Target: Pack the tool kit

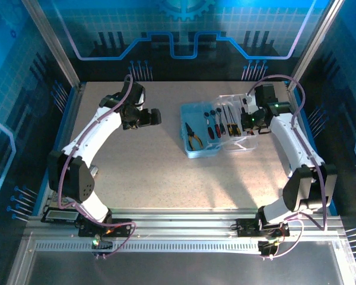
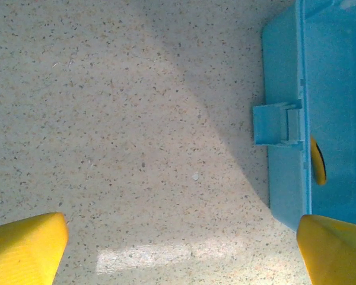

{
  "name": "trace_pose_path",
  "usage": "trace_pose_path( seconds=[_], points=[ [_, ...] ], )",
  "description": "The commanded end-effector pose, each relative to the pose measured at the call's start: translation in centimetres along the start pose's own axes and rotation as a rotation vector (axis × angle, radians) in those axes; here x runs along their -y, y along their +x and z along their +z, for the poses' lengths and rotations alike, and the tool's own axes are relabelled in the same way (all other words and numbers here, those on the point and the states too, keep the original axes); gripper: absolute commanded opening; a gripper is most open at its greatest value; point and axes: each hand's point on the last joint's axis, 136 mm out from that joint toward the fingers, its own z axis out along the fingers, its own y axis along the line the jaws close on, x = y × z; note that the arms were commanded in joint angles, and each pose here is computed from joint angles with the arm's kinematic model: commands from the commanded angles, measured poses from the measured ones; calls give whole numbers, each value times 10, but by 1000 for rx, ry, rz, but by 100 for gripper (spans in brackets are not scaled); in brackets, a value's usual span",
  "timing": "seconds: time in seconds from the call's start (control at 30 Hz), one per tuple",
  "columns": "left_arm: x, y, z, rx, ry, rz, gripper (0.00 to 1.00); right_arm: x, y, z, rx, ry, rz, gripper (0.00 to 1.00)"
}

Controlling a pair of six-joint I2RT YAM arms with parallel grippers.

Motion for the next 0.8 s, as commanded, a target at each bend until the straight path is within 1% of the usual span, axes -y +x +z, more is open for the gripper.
trace_pose_path(
  seconds=[0.0, 0.17, 0.4, 0.77],
  points=[
    [-4, 3, -6, 9, -15, 21, 99, 10, 13, 14, -73, 34, -26, 0],
    [-3, 4, 3, -9, -6, 22, 99, 12, 17, 25, -105, 38, -27, 0],
    [0, 3, 9, -19, 6, 24, 99, 12, 20, 31, -128, 42, -35, 0],
    [2, 4, 12, -28, 16, 26, 99, 9, 22, 39, -151, 52, -41, 14]
  ],
)
